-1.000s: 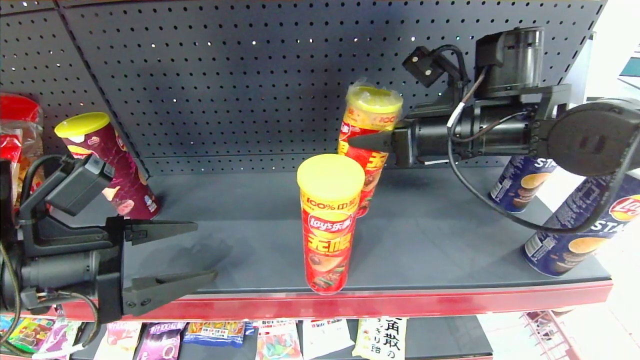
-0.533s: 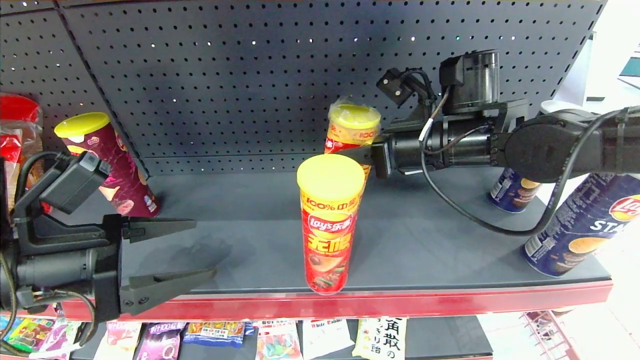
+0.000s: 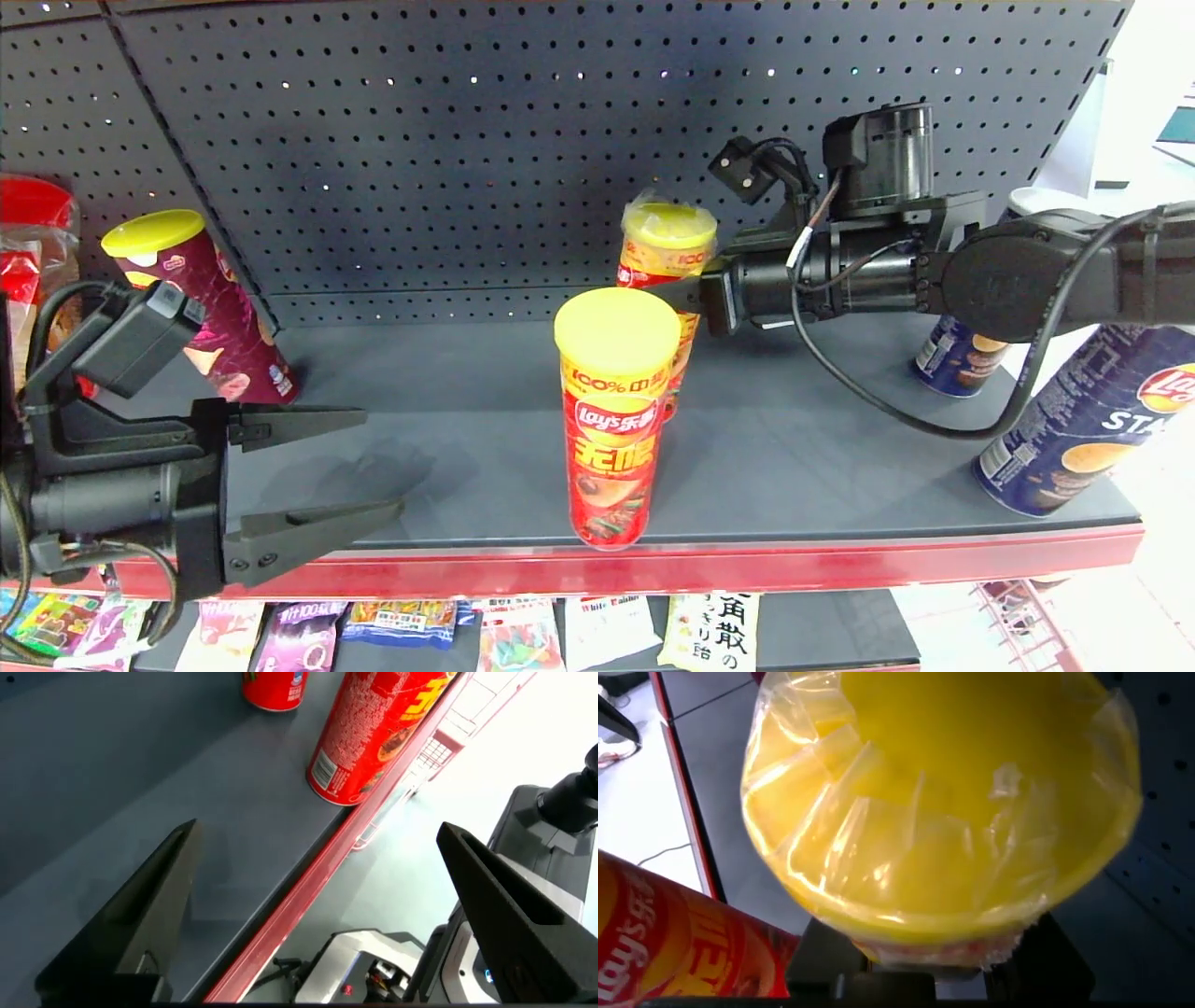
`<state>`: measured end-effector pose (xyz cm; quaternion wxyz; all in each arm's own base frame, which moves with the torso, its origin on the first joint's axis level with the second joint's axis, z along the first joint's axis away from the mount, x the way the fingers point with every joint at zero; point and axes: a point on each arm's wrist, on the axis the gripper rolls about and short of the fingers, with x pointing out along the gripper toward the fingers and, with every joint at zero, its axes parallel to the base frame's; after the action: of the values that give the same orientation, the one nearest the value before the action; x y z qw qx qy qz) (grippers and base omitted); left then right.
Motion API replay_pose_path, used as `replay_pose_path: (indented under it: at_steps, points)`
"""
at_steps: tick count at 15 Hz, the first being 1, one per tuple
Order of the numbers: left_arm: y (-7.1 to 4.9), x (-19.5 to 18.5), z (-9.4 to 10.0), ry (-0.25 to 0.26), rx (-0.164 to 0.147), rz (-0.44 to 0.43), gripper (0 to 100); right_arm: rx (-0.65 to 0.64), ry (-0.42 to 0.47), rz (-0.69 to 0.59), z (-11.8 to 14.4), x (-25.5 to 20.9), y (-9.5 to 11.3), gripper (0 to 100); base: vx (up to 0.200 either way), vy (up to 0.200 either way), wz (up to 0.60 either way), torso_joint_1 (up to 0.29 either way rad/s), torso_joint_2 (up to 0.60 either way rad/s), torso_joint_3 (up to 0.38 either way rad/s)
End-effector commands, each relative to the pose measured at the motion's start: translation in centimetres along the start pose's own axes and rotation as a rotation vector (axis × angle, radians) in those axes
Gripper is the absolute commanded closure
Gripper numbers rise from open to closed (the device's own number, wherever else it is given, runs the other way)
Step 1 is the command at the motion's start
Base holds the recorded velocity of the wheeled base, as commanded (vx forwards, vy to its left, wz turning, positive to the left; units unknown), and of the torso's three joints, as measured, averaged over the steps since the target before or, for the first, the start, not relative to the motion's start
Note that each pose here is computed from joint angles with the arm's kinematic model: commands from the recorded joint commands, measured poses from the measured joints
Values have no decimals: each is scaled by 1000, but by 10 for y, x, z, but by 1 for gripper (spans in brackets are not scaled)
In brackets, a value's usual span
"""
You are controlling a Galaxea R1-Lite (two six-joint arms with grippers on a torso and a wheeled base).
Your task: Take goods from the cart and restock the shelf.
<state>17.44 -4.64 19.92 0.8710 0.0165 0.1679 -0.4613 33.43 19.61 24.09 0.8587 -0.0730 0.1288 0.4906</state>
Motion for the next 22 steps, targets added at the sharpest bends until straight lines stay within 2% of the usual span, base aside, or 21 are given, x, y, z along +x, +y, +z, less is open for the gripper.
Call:
replay_pose_path:
  at_steps: [1, 3, 6, 8, 10, 14, 17, 22]
  points:
    - [1, 1, 0, 1, 0, 1, 0, 3, 8, 0, -3, -1, 0, 0, 0, 0, 0, 0, 0, 0]
    - [1, 1, 0, 3, -3, -1, 0, 3, 8, -2, -2, -4, 2, 0, 0, 0, 0, 0, 0, 0]
    - [2, 3, -1, 9, -3, -2, 0, -4, -6, -18, 4, -31, 15, 0, 0, 0, 0, 0, 0, 0]
    - [3, 4, -2, 15, -4, -6, 0, 1, -5, -43, 3, -44, 17, 0, 0, 0, 0, 0, 0, 0]
    - [8, 14, -5, 47, -16, 8, 0, 15, 19, -81, -9, -80, 36, 0, 0, 0, 0, 0, 0, 0]
    - [26, 39, -16, 132, 47, 13, 0, 38, 58, -94, -40, -128, 69, 0, 0, 0, 0, 0, 0, 0]
    - [27, 57, -19, 172, 61, -24, 0, 40, 59, -95, -55, -154, 88, 0, 0, 0, 0, 0, 0, 0]
    - [32, 96, -11, 206, 90, -68, 0, 35, 14, -111, -73, -194, 115, 0, 0, 0, 0, 0, 0, 0]
